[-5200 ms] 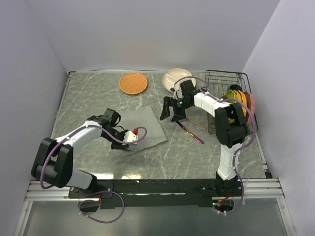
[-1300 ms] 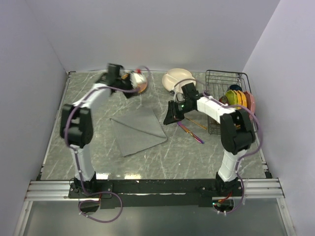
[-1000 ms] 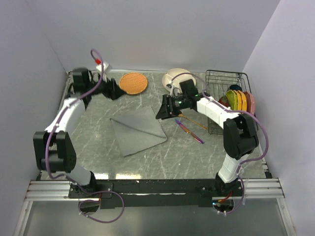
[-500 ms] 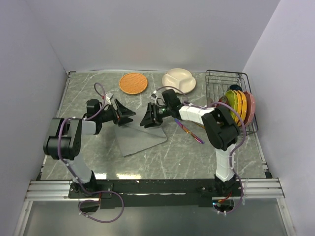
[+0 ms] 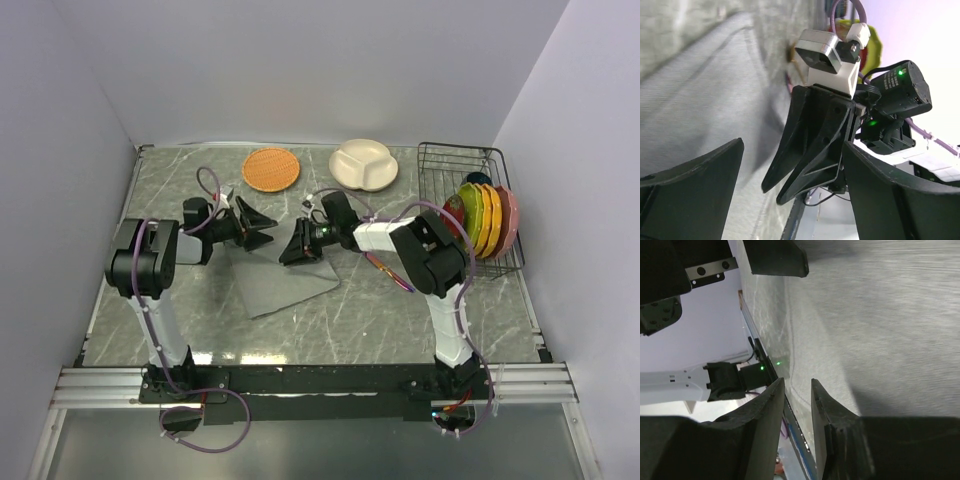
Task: Fold the napkin into a case and place the utensils inside
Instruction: Smooth out the upper triangle-folded napkin at the center of the board.
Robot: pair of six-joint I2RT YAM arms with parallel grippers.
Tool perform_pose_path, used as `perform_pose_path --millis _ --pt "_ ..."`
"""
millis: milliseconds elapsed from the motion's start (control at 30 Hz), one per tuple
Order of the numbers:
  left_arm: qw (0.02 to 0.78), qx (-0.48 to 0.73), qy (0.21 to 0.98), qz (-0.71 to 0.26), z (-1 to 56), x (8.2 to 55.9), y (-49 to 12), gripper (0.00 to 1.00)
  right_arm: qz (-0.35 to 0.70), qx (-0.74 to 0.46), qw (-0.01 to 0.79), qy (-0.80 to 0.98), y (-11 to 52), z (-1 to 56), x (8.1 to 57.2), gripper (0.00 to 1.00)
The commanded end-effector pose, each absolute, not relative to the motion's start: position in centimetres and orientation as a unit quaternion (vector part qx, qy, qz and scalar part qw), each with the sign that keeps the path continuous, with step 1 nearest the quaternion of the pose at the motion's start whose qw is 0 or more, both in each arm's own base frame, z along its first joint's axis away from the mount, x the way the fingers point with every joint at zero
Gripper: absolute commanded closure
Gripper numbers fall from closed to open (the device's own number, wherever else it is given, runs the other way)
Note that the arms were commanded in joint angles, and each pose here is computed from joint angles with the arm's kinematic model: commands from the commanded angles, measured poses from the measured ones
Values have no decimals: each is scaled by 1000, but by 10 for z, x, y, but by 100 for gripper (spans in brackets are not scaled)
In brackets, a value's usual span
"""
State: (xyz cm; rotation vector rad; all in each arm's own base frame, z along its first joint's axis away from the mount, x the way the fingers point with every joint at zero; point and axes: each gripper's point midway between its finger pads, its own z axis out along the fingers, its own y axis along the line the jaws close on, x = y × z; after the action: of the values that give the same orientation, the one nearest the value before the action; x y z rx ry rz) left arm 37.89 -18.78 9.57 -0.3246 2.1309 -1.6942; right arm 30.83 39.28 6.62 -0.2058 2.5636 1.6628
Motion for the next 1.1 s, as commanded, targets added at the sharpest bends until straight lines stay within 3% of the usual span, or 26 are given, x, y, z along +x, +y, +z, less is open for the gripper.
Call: perform_pose_path --millis 0,367,800,1067 --pt "193 -119 771 -595 69 385 -182 15 548 -31 37 835 385 51 317 66" --pt "168 -127 772 -600 31 401 -173 16 513 16 10 858 350 11 308 72" --pt "166 -143 783 -582 19 401 -156 15 463 -10 14 886 309 13 285 72" --pt "164 -145 784 -581 15 396 -156 15 457 0 -24 889 302 9 262 72"
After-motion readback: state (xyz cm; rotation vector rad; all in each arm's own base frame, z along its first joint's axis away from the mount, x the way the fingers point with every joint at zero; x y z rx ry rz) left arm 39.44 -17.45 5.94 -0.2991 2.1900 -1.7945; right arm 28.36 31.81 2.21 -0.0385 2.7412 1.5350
